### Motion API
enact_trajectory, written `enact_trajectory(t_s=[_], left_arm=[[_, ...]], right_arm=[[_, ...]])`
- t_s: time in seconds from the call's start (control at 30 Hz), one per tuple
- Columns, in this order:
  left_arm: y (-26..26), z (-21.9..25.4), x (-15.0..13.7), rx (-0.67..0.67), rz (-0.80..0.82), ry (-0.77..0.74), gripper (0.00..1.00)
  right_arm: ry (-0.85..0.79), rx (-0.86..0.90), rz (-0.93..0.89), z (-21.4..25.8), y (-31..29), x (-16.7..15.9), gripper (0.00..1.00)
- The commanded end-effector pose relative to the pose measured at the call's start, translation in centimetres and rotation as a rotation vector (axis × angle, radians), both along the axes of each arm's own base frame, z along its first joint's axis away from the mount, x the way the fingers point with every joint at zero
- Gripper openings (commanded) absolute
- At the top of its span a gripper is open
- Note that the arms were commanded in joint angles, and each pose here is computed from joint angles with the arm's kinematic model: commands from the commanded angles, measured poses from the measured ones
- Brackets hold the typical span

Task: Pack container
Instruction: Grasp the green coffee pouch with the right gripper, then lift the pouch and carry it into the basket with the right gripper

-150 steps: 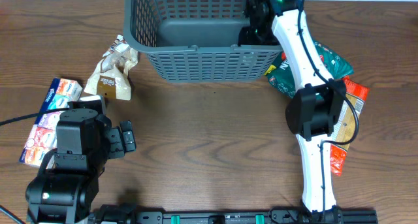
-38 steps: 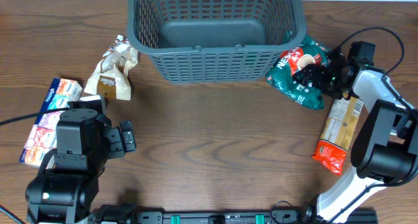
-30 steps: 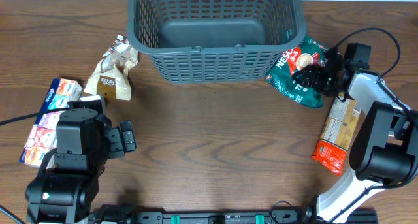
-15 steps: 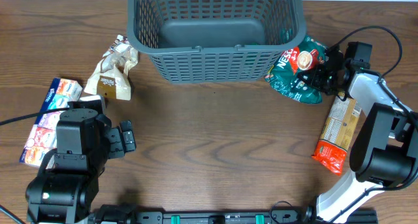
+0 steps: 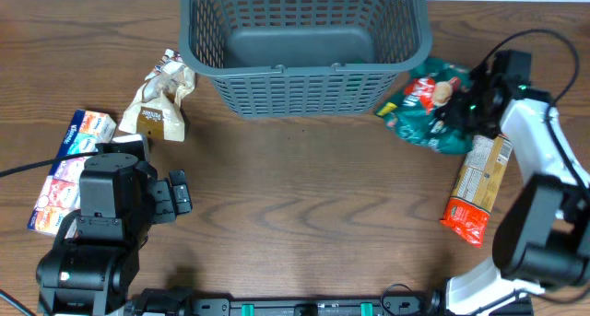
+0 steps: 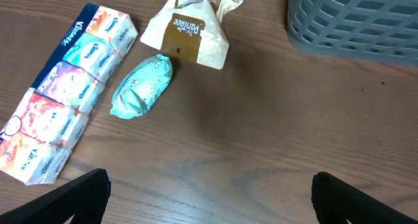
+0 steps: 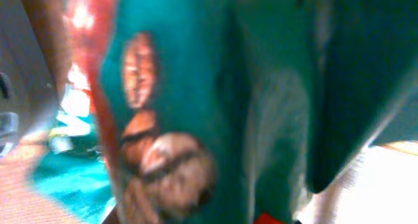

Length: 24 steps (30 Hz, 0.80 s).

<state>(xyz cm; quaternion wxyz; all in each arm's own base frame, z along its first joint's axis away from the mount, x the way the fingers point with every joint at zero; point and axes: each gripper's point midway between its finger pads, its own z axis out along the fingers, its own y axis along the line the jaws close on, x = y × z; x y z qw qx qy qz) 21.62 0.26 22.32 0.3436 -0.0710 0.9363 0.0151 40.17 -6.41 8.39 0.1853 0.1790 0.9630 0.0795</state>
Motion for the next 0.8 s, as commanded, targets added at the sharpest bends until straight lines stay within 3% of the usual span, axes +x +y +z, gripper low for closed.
enact_trajectory(t_s=[0.0,0.27,0.53,0.6,0.77], left_arm=[[0.3,0.8,0.1,0.011,0.009,-0.021,0.98],[0.3,0.7,0.1,0.011,0.009,-0.02,0.98],[0.3,0.7,0.1,0.011,0.009,-0.02,0.99],[0.3,0.7,0.1,0.011,0.009,-0.02,0.99],[0.3,0.7,0.1,0.011,0.009,-0.02,0.99]], right_arm=[[-0.261,-0.146,-0.076,11.1,-2.4,2.3,0.01],[-0.453,-0.276,-0.168,21.5,-4.2,1.0,0.01],[-0.751,-0.319,-0.102,32.9,-1.5,0.8,0.01],[-0.843,-0.313,-0.028,35.8,0.7,1.0,0.01],[-1.041,-0.253,0.355,41.1,10.3,0.6,0.01]])
